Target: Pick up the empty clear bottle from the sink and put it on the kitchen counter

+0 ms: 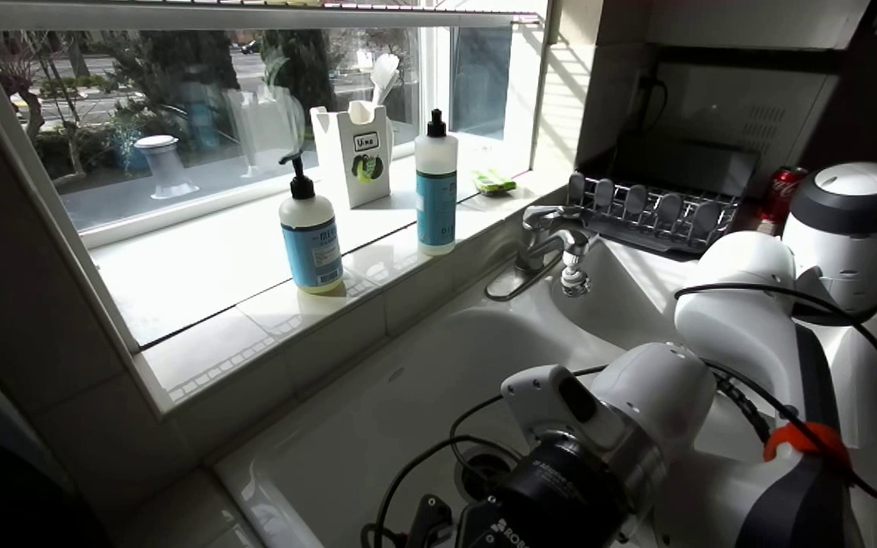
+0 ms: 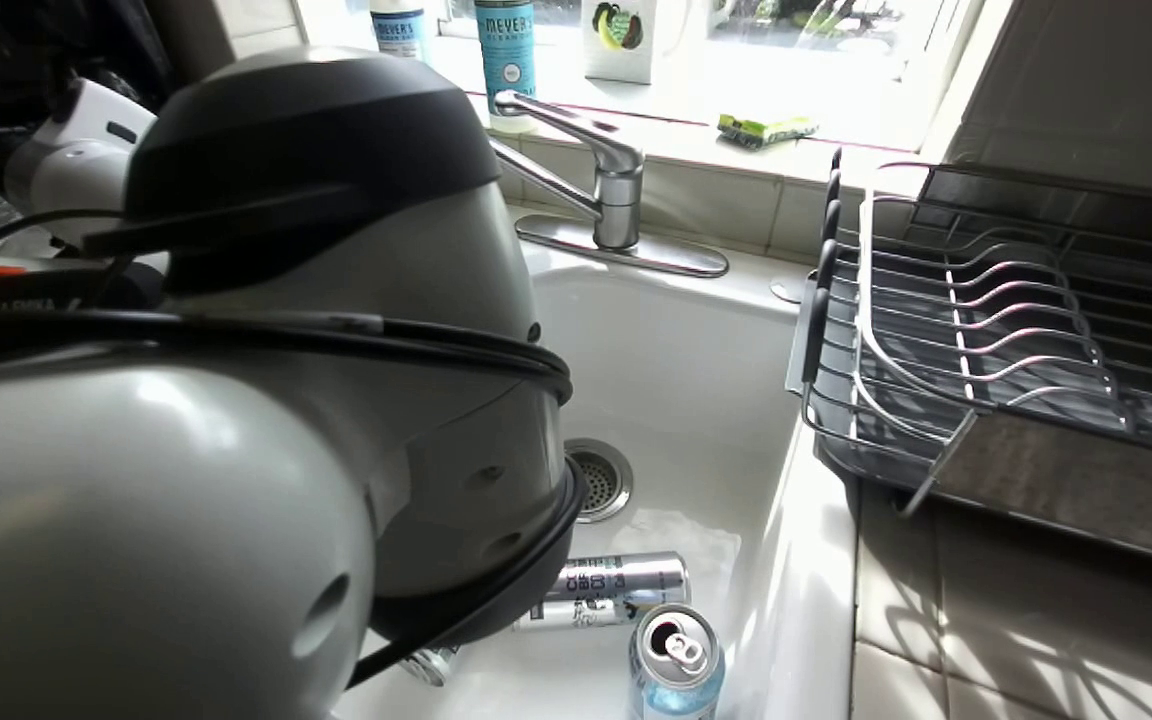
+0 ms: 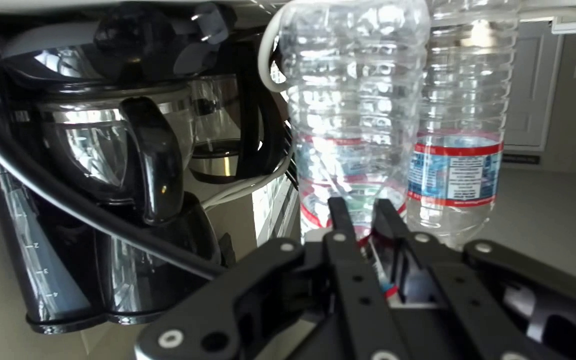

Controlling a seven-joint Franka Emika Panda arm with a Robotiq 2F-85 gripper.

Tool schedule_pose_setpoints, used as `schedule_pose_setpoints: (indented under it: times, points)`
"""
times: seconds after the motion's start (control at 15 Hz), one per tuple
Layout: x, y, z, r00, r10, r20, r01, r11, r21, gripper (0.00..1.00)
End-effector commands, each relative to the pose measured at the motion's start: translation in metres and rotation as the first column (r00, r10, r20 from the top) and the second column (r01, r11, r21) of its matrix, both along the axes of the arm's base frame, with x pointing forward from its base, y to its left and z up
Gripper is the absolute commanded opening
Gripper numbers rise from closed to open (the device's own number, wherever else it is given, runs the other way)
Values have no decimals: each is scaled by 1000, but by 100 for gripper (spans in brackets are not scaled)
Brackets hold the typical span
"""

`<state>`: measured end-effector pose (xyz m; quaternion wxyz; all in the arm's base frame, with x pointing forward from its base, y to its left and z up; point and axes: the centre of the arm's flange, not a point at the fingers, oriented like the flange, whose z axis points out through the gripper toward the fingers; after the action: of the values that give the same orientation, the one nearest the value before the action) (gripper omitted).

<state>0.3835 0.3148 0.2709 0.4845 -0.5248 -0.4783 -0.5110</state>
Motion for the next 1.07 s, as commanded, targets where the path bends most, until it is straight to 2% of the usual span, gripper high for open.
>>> schedule_pose_setpoints:
  times: [0.0,0.07,0.13,0.2,0.33,0.47,0.87,1.0]
  points:
    - [32,-16,-15,1000,-10,-7,11,1000,28,4]
    - [33,-17,-16,1000,-12,-11,13,999,31,4]
    - [33,-18,-17,1000,-14,-16,15,999,35,14]
    - [33,-19,-17,1000,-14,-25,15,999,41,41]
    - [34,-20,-18,999,-13,-39,15,999,49,41]
    - [34,-21,-19,999,-9,-51,12,999,52,54]
    - [37,-25,-20,997,-12,-73,15,999,44,99]
    - [36,-29,-18,997,-24,-71,26,999,31,100]
